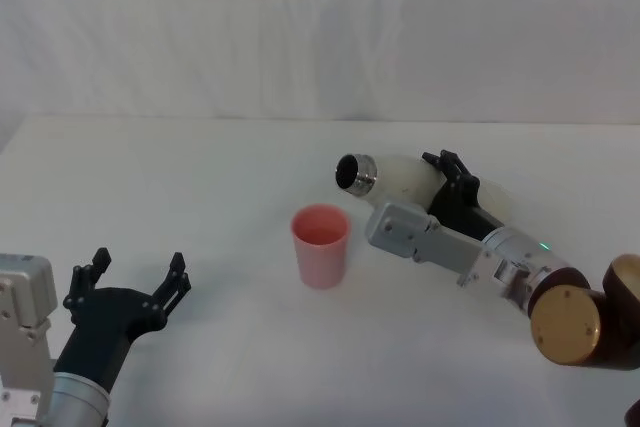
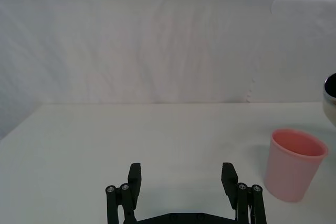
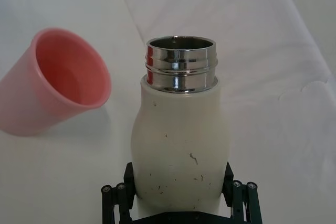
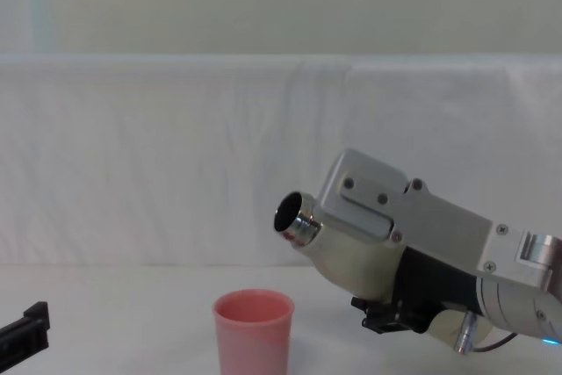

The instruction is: Grasp the thermos with one hand and pour water into the cup lid.

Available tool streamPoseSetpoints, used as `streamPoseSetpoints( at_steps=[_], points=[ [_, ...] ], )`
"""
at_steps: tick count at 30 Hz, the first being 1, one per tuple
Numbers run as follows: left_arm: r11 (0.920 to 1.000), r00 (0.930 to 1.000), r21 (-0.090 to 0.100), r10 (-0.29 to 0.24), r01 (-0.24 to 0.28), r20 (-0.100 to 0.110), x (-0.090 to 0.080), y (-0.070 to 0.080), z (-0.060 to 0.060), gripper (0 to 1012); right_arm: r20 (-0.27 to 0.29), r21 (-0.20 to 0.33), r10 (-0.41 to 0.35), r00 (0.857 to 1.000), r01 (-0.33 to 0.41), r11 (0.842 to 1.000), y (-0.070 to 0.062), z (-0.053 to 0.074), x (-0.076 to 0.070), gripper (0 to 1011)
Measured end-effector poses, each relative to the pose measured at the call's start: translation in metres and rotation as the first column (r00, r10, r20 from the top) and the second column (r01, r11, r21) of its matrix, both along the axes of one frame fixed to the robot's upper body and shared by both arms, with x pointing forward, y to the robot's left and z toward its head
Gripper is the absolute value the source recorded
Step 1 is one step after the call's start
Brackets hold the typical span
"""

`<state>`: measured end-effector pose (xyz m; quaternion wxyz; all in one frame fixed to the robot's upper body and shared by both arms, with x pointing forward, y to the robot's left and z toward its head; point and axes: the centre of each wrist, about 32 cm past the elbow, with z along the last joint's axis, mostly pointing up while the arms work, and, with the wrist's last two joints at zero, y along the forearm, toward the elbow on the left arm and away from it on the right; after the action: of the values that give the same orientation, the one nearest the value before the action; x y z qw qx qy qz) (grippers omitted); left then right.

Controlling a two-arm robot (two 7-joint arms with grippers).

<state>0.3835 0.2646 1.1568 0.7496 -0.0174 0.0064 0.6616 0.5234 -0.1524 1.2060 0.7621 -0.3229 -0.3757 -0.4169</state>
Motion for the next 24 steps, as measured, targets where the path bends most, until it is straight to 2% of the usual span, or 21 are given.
streamPoseSetpoints(
  at_steps=[24],
  points=[
    [1.0000,1.0000,0.000,0.000,0.000,0.000,0.0000,0.0000,0.0000,1001,0.059,-0.153,0.008,0.998,0.001,0.988,0.0050,-0.0005,-0.0003,960]
  ],
)
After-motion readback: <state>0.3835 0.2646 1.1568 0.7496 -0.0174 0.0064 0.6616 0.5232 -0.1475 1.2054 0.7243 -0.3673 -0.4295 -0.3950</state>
